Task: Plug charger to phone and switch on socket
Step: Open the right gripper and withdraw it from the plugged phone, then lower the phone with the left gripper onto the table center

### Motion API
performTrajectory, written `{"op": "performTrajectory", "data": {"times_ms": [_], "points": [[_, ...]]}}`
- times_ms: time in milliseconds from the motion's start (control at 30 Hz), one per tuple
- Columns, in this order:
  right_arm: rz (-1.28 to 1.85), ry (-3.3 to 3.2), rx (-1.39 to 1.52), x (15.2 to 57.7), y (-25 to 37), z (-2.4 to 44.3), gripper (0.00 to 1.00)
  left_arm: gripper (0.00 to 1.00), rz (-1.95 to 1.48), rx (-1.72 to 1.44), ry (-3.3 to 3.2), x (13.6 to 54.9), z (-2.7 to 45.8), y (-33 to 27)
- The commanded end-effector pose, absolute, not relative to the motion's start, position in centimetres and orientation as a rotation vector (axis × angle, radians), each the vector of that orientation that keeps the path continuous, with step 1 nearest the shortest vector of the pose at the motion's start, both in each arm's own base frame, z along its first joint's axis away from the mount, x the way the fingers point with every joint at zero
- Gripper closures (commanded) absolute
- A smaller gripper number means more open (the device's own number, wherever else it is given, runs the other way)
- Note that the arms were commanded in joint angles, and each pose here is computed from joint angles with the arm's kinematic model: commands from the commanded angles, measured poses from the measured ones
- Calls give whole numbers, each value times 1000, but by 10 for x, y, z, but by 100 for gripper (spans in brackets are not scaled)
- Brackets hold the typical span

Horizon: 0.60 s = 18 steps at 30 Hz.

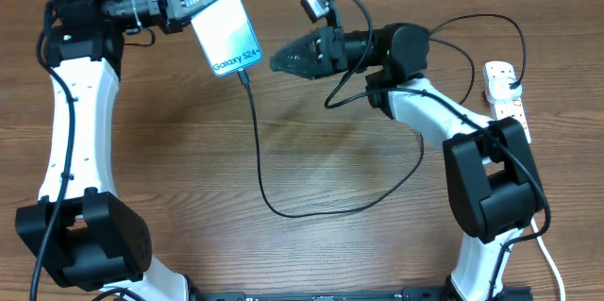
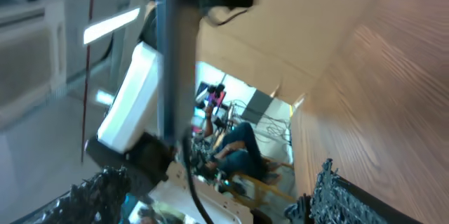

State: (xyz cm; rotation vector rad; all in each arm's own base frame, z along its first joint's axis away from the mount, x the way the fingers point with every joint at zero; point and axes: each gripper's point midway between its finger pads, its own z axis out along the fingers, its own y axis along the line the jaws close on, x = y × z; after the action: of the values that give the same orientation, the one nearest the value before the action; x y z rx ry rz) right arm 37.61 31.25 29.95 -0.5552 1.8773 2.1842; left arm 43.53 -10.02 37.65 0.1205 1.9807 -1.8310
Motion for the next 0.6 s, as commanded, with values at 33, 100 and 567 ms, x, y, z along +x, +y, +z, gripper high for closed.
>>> {"op": "performTrajectory", "data": {"times_ms": [33, 100, 567], "points": [[2134, 1973, -451, 403, 282, 281, 14, 96, -1843, 154, 1970, 428, 387, -100], [2122, 2054, -322, 419, 268, 260, 14, 96, -1832, 143, 1970, 430, 387, -99], [1481, 2610, 307, 434, 222, 96, 13, 96, -1797, 179, 1967, 432, 383, -113]]}}
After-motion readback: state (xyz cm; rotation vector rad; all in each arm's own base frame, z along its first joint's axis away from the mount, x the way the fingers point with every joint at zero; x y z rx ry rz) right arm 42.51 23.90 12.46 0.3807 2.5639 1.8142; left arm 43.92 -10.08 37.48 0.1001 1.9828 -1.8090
